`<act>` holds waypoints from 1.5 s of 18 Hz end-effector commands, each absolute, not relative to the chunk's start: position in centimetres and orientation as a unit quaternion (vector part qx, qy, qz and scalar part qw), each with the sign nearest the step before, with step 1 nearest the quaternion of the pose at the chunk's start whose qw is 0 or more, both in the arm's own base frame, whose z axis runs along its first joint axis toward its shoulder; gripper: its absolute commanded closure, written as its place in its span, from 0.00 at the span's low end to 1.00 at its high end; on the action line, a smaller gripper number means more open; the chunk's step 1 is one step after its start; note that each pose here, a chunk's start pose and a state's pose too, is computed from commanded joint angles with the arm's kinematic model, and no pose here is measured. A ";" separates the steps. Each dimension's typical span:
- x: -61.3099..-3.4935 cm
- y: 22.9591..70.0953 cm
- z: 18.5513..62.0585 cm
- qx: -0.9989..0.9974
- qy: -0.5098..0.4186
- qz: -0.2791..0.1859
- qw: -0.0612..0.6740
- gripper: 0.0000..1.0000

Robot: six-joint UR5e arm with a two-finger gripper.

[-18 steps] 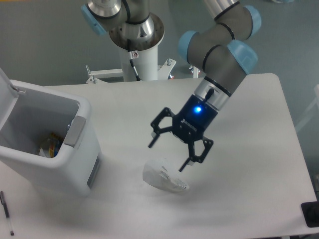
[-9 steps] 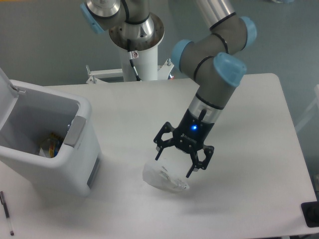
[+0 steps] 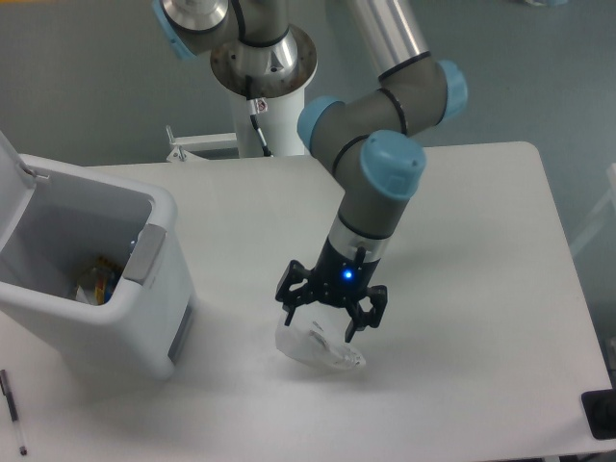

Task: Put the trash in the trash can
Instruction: 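Lower the open gripper onto the plastic bag and close it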

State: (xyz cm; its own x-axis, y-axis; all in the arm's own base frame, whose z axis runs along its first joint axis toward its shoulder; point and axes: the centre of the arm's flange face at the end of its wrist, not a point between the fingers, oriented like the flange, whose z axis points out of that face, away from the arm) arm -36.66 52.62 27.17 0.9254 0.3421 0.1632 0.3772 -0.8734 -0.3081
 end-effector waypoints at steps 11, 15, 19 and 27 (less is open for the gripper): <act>-35.7 56.6 23.4 -0.969 -0.228 0.028 0.086 0.04; -35.1 57.0 22.9 -0.971 -0.223 0.038 0.074 0.38; -35.2 57.0 23.0 -0.971 -0.223 0.039 0.075 0.61; -35.3 57.3 23.6 -0.971 -0.223 0.037 0.083 0.74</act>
State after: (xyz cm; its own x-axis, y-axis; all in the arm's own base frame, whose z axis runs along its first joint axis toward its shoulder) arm -35.28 57.26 23.58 0.8976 0.4395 -0.0346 0.4272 -0.8865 -0.1777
